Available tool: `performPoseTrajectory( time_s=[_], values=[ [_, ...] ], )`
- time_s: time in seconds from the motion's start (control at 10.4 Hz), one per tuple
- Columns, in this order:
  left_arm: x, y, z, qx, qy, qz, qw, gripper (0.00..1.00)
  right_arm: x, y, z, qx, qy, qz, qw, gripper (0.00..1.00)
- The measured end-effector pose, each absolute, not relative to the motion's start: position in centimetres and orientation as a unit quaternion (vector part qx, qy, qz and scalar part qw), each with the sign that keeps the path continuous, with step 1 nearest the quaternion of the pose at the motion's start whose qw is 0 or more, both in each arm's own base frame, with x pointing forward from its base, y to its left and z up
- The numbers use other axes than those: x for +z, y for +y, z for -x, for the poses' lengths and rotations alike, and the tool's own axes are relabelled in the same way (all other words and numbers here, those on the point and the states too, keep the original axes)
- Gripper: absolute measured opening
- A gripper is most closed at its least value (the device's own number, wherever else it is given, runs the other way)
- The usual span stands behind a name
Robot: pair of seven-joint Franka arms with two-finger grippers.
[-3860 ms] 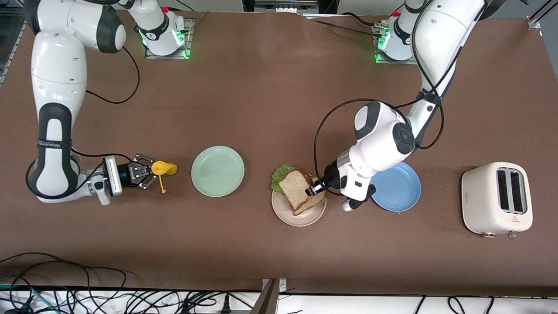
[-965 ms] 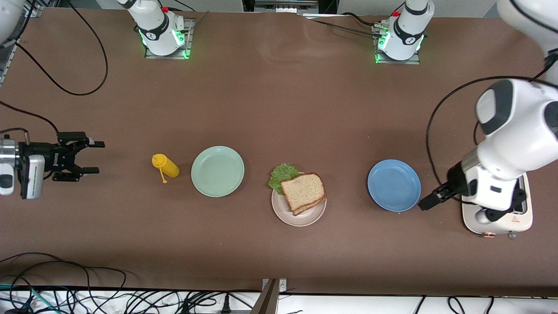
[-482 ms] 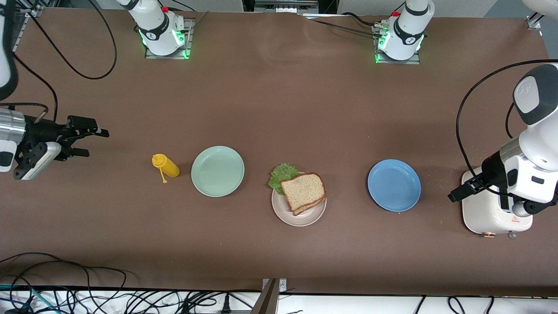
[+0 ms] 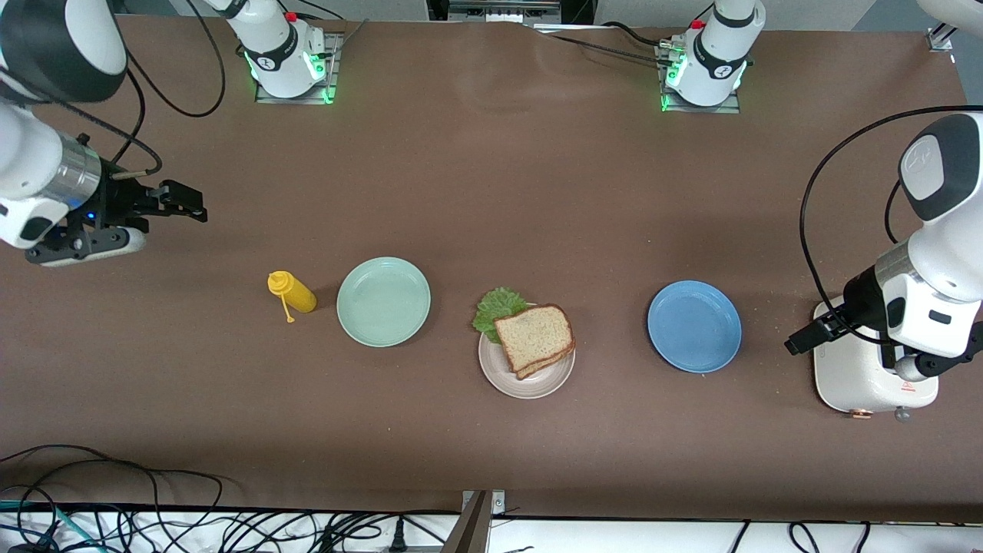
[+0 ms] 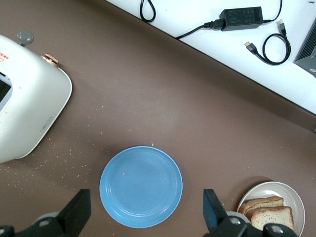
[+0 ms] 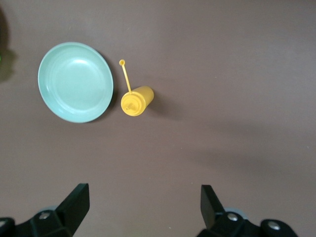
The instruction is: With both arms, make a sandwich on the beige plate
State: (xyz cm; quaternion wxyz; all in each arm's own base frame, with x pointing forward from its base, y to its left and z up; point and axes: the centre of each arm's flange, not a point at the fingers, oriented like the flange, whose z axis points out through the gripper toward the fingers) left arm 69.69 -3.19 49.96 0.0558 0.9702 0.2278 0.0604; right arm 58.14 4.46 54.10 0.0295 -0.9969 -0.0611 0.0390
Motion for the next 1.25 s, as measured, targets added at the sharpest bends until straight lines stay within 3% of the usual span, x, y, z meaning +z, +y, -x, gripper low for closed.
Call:
performPoseTrajectory(
  time_s=[0.77, 1.25],
  values=[
    [49.6, -3.0, -69.2, 0.041, 0.186, -0.981, 0.045, 1.0, 57.2, -0.3, -56.7, 0.011, -0.018, 1.0, 0.01, 1.0],
    [54.9, -2.8, -64.1, -0.026, 0.055, -0.998, 0.008, 1.0, 57.4, -0.2, -56.5, 0.015, -0.019, 1.0, 0.01, 1.0]
  ],
)
